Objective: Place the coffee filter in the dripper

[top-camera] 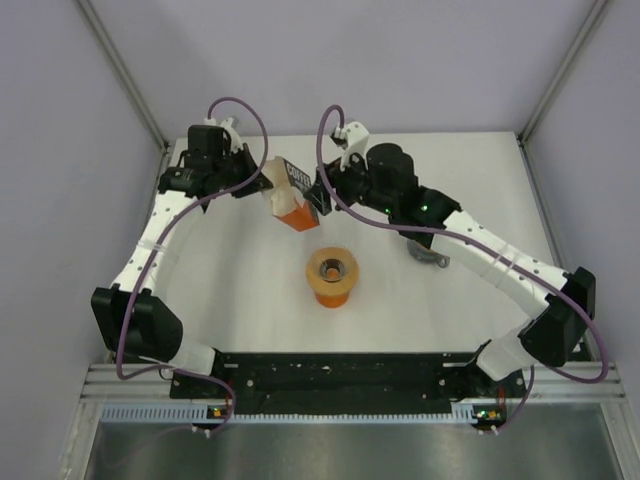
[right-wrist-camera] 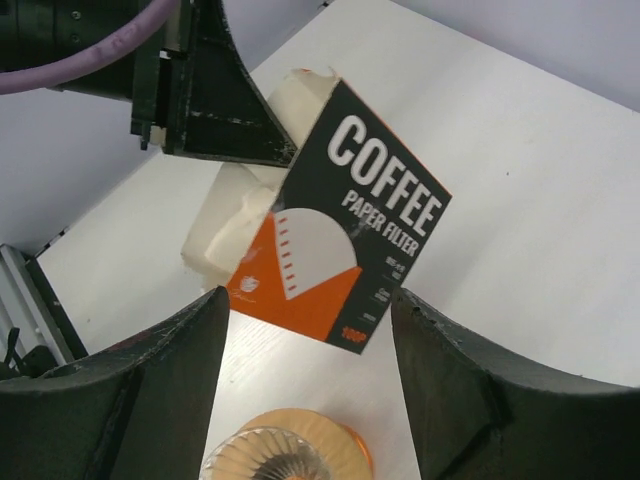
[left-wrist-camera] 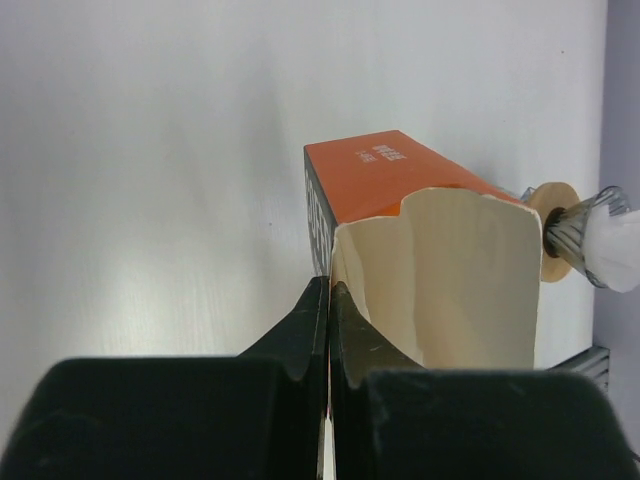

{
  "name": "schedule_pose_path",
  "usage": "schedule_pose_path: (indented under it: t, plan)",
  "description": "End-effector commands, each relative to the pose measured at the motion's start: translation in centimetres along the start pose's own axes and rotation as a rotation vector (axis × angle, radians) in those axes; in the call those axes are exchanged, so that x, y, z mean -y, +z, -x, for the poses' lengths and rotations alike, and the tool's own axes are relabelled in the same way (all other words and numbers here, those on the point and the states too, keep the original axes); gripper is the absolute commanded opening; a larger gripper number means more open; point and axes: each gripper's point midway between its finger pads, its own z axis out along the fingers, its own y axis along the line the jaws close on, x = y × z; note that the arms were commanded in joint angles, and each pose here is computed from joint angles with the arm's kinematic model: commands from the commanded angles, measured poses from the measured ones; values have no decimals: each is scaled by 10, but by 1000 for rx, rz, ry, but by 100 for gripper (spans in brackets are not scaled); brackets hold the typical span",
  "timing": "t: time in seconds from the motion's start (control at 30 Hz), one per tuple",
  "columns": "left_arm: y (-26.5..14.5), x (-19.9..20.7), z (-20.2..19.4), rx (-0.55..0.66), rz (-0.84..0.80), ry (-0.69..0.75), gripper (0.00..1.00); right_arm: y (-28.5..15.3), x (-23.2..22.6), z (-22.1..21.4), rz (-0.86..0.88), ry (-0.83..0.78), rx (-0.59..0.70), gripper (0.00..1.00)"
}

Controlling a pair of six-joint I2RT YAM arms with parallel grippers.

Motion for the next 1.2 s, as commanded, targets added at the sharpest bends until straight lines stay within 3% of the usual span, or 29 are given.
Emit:
schedule_pose_path:
  t: [0.0, 0.47, 0.53, 0.77, 0.9, 0.93, 1.03, 1.17]
  plan:
    - [-9, 28, 8, 25, -89, -70, 0, -3, -19, 38, -69, -75, 81, 67]
    - [-8, 28, 7, 27, -97, -58, 0, 53, -11, 2, -181, -130, -70, 63]
    - [-7, 27, 6, 23, -96, -60, 0, 55, -5, -6, -218, -154, -100, 55]
    - [-4, 24, 6, 27, -97, 14, 0, 50, 8, -16, -273, -207, -137, 4]
    - [-5, 27, -3, -3, -159, 142, 0, 48, 12, -26, -246, -334, -174, 0]
    - [-5, 26, -7, -16, -166, 172, 5, 46, 12, -26, -237, -366, -176, 0]
    - [-9, 18, -13, -36, -147, 260, 43, 41, 12, -25, -202, -461, -155, 0]
    - [-25, 19, -4, 4, -132, 387, 58, 31, 5, -8, -143, -594, -36, 0]
